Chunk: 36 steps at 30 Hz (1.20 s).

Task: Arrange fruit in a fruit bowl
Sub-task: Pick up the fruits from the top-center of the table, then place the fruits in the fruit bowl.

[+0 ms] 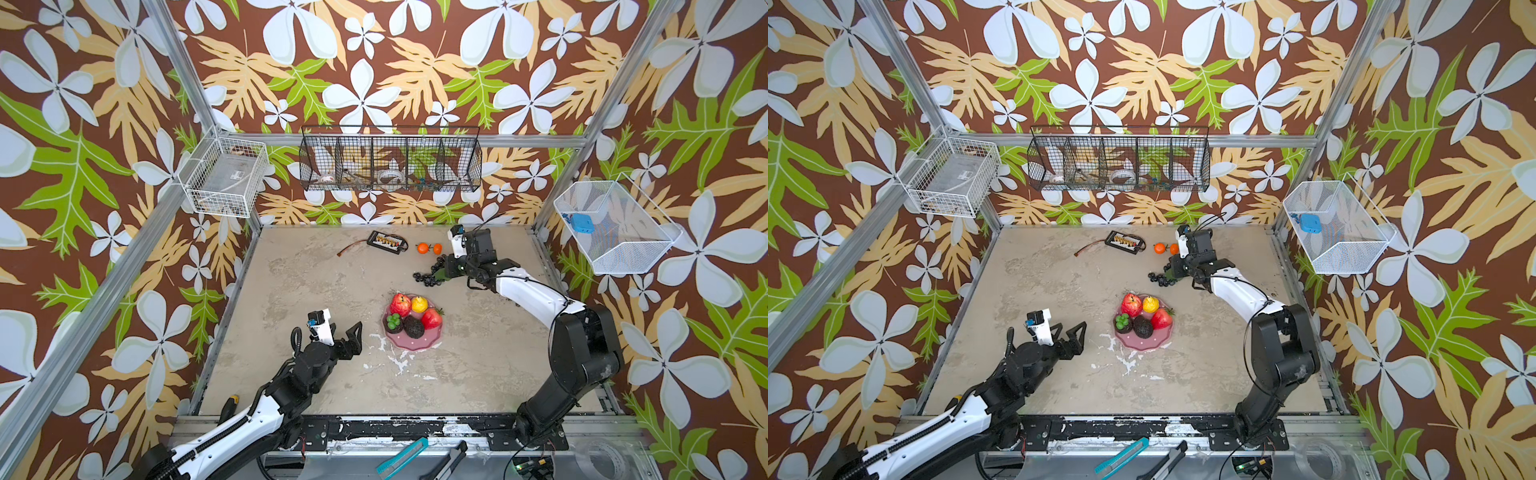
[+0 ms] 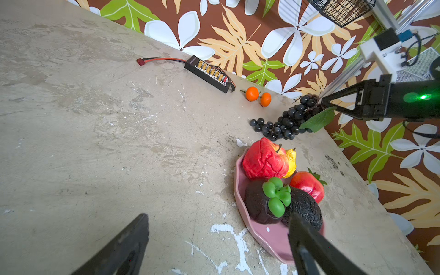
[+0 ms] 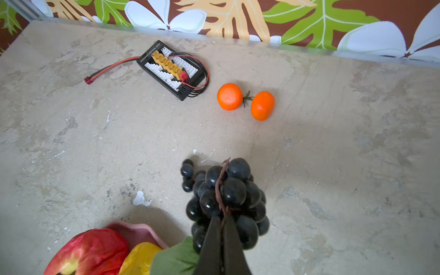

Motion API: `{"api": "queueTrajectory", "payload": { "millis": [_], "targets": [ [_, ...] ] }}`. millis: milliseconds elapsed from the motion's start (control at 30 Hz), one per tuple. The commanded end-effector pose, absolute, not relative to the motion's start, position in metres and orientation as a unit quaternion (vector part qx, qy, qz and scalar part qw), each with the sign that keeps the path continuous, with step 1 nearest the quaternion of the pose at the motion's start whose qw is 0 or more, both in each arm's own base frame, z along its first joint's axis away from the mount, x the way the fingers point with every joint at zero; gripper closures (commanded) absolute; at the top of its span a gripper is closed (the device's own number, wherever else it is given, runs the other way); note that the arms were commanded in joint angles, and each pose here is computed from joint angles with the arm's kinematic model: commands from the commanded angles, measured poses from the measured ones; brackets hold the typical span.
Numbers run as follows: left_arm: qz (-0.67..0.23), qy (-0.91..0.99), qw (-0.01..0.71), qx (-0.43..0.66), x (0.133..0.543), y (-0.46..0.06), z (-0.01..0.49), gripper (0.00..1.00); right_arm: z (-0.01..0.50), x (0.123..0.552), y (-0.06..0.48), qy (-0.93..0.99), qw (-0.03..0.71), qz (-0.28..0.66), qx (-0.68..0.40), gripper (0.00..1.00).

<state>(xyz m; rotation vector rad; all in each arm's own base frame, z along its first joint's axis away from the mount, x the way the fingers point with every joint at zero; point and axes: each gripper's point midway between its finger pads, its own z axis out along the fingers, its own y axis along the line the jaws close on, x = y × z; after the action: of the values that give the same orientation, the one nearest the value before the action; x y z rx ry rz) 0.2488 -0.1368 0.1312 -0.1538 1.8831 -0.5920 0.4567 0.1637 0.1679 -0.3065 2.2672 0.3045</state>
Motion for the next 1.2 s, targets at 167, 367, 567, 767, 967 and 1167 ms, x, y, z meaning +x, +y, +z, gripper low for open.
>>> {"api": "queueTrajectory", "payload": {
  "millis": [167, 367, 567, 767, 967, 1167],
  "targets": [
    [-0.258, 0.790, 0.553, -0.058, 0.250, -0.141, 0.137, 0.08, 0.200, 0.438, 0.174, 0.885, 0.429, 0.114, -0.141, 1.00],
    [-0.265, 0.793, 0.546, -0.049, 0.251, -0.147, 0.134, 0.08, 0.232, 0.419, 0.184, 0.871, 0.451, 0.113, -0.160, 1.00],
    [-0.285, 0.796, 0.534, -0.019, 0.249, -0.162, 0.132, 0.04, 0.265, 0.399, 0.192, 0.856, 0.468, 0.116, -0.188, 1.00],
    [-0.300, 0.803, 0.515, 0.009, 0.248, -0.177, 0.129, 0.02, 0.288, 0.371, 0.208, 0.843, 0.478, 0.115, -0.216, 1.00],
    [-0.305, 0.801, 0.516, 0.010, 0.247, -0.177, 0.129, 0.02, 0.308, 0.334, 0.230, 0.827, 0.494, 0.136, -0.232, 1.00],
    [-0.316, 0.800, 0.510, 0.015, 0.244, -0.180, 0.128, 0.02, 0.308, 0.297, 0.264, 0.817, 0.489, 0.161, -0.261, 1.00]
  ]
}}
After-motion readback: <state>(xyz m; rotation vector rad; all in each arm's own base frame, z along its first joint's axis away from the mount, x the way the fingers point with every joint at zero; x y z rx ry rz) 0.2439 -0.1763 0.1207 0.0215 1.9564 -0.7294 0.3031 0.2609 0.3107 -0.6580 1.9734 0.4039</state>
